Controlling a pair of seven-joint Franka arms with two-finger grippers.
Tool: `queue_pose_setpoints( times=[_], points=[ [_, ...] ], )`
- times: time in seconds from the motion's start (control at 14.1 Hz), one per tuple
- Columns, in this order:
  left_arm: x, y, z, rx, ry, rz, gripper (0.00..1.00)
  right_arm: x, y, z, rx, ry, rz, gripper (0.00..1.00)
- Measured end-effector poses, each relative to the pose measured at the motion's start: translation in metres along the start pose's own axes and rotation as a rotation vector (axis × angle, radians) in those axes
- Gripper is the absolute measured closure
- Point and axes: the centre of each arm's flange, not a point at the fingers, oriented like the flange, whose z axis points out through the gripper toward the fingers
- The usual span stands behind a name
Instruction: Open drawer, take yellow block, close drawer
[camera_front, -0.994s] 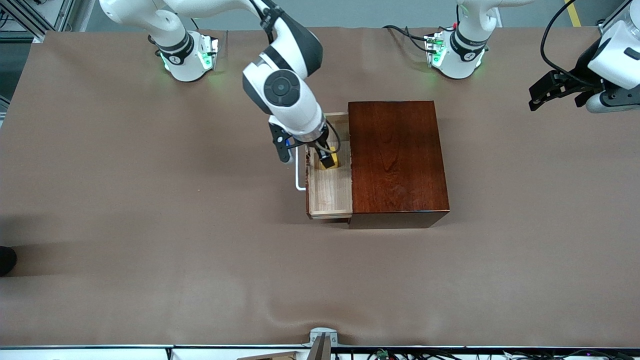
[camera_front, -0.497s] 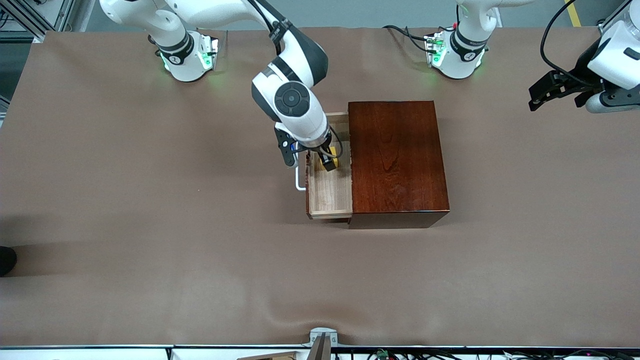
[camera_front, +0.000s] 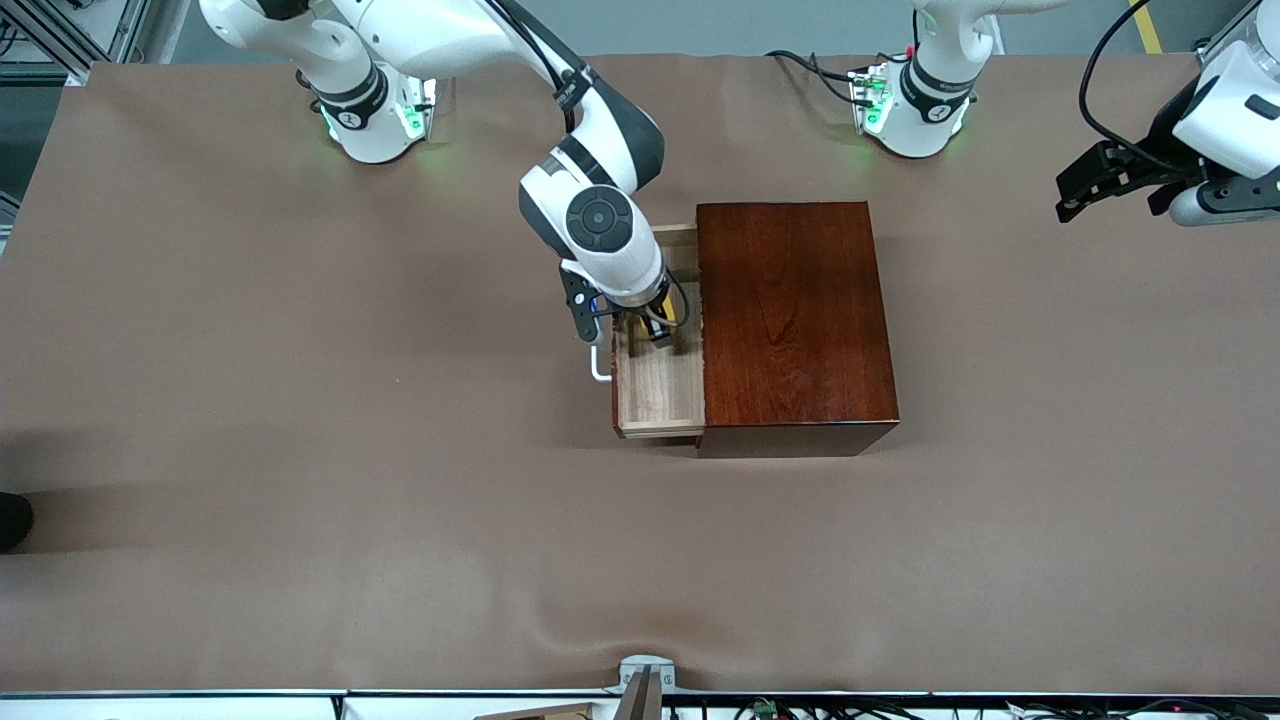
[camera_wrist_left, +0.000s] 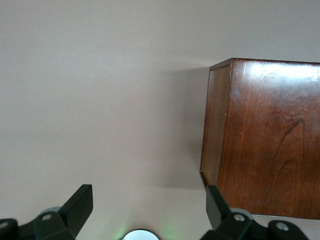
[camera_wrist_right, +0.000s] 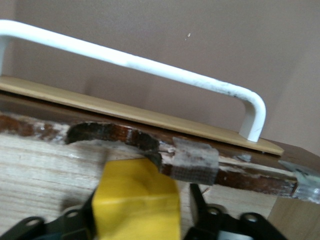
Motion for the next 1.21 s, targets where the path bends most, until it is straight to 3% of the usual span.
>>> queue_pose_setpoints(
  times=[0.07, 0.14, 0.43, 0.71, 0.99, 1.21],
  points=[
    [0.000, 0.000, 0.000, 0.000, 0.001, 0.001, 0.00, 0.000, -0.001, -0.002, 0.005, -0.002, 0.001, 0.43],
    [0.000, 0.001, 0.000, 0.000, 0.003, 0.002, 0.00, -0.001, -0.002, -0.005, 0.009, -0.004, 0.003, 0.44],
    [-0.001, 0.003, -0.008, -0.002, 0.018, 0.005, 0.00, -0.001, -0.008, -0.017, 0.031, -0.012, 0.007, 0.44],
    [-0.010, 0.031, -0.015, 0.005, 0.025, 0.048, 0.00, 0.004, -0.018, -0.056, -0.009, -0.001, 0.024, 0.44],
    [-0.031, 0.094, -0.016, 0.019, 0.030, 0.008, 0.00, 0.037, -0.040, -0.103, -0.013, -0.008, 0.054, 0.44],
    [-0.060, 0.176, -0.011, 0.026, 0.032, -0.067, 0.00, 0.070, -0.047, -0.129, -0.054, 0.001, -0.015, 0.44]
  ],
)
